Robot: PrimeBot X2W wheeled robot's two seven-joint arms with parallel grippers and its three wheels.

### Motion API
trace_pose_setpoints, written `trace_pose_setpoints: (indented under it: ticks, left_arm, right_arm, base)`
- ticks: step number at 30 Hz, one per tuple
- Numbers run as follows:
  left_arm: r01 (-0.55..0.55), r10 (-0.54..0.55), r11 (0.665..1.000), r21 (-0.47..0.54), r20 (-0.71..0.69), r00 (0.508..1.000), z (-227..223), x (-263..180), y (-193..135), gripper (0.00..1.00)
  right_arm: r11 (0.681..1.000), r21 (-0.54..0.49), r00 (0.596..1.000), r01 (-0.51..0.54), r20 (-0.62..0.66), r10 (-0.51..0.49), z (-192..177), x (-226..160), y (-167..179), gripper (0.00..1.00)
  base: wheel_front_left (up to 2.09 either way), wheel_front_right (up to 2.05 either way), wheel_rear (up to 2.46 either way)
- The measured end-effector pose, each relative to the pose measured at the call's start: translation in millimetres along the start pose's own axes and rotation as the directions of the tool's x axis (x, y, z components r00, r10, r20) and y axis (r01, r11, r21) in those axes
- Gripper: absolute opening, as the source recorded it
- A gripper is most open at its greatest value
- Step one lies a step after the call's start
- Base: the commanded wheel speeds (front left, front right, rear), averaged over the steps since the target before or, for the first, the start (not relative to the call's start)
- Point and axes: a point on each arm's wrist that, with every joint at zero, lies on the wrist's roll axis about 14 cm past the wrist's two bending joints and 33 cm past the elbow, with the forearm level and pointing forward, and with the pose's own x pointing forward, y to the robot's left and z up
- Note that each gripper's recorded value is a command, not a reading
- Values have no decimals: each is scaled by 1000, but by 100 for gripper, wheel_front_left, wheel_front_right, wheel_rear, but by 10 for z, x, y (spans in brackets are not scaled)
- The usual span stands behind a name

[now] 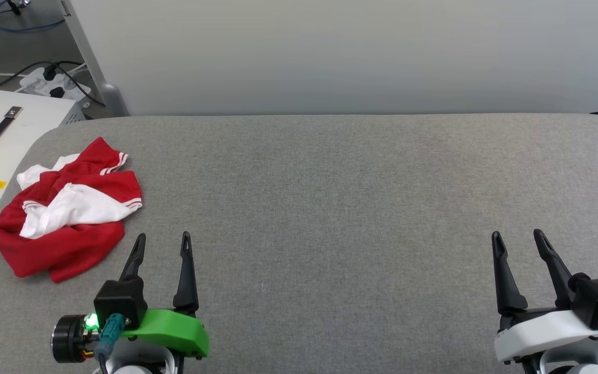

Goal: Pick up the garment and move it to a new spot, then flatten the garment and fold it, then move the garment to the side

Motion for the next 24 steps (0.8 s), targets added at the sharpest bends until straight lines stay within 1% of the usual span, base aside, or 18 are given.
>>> trace_pose_setpoints:
  ticks: [4,24]
  left_arm:
    - [5,-4,1000,-19,5,1000,0,-5,-5,100]
    - [8,-7,999,-36,10,1000,-63,-20,-14,100]
  right_arm:
    - [1000,7,1000,0,12,0,22,1,1,100]
    - [1000,30,999,6,39,-7,28,-24,-11,100]
  base:
    - [0,0,0]
    - [0,0,0]
